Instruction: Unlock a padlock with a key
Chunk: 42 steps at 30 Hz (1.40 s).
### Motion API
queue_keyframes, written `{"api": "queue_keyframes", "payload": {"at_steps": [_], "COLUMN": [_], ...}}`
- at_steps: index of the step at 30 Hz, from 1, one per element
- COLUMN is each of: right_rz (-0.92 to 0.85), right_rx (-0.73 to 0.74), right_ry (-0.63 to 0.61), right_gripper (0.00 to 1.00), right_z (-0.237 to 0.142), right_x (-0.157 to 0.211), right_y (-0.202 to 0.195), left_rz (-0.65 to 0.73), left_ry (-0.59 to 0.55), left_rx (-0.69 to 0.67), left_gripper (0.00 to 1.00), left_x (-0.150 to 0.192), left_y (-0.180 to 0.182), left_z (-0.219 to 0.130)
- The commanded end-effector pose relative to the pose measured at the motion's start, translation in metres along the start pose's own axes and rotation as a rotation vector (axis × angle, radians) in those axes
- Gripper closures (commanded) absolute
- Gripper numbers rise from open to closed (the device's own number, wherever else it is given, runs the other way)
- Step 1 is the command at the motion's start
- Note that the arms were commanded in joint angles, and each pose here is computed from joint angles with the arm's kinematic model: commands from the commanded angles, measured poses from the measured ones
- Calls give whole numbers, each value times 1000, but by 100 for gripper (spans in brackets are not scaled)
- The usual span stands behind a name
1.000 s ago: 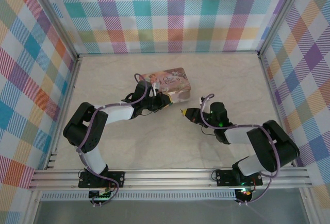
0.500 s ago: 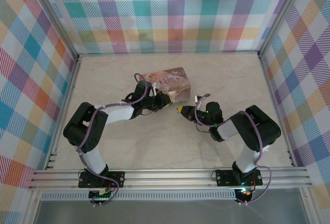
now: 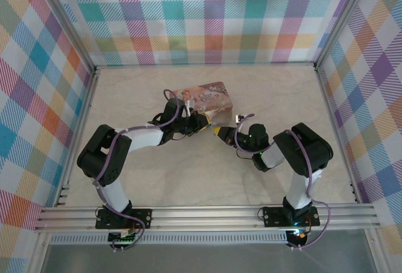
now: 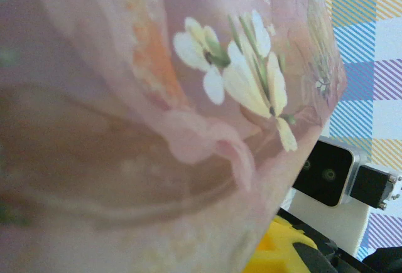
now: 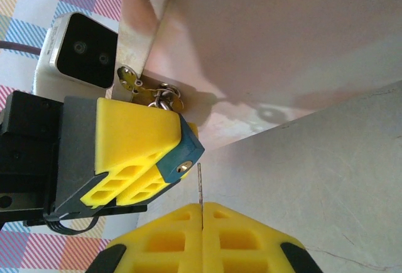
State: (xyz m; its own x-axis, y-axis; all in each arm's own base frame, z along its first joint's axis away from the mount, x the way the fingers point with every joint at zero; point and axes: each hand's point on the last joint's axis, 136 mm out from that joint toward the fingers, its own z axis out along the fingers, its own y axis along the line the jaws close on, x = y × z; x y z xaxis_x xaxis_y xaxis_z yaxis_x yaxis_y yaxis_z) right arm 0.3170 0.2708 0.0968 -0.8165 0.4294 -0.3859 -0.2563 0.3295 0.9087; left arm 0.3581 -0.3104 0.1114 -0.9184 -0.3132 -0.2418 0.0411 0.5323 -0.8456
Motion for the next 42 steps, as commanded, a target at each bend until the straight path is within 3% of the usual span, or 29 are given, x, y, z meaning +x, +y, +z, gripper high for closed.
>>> {"api": "queue_keyframes", "payload": {"at_steps": [1, 42], "right_rz": [-20, -37], "right_rx": [-76, -101], "right_ry": [-11, -23], "right_gripper": [100, 100], "right_z": [5, 1], "right_x": [-5, -5], "right_y": [18, 28], "left_rz": [14, 2], "left_ry": [9, 14], "left_rx": [93, 102], "left_gripper": [90, 90], "left_x": [-1, 0], "left_y": [-26, -24], "left_z": [-1, 1]}}
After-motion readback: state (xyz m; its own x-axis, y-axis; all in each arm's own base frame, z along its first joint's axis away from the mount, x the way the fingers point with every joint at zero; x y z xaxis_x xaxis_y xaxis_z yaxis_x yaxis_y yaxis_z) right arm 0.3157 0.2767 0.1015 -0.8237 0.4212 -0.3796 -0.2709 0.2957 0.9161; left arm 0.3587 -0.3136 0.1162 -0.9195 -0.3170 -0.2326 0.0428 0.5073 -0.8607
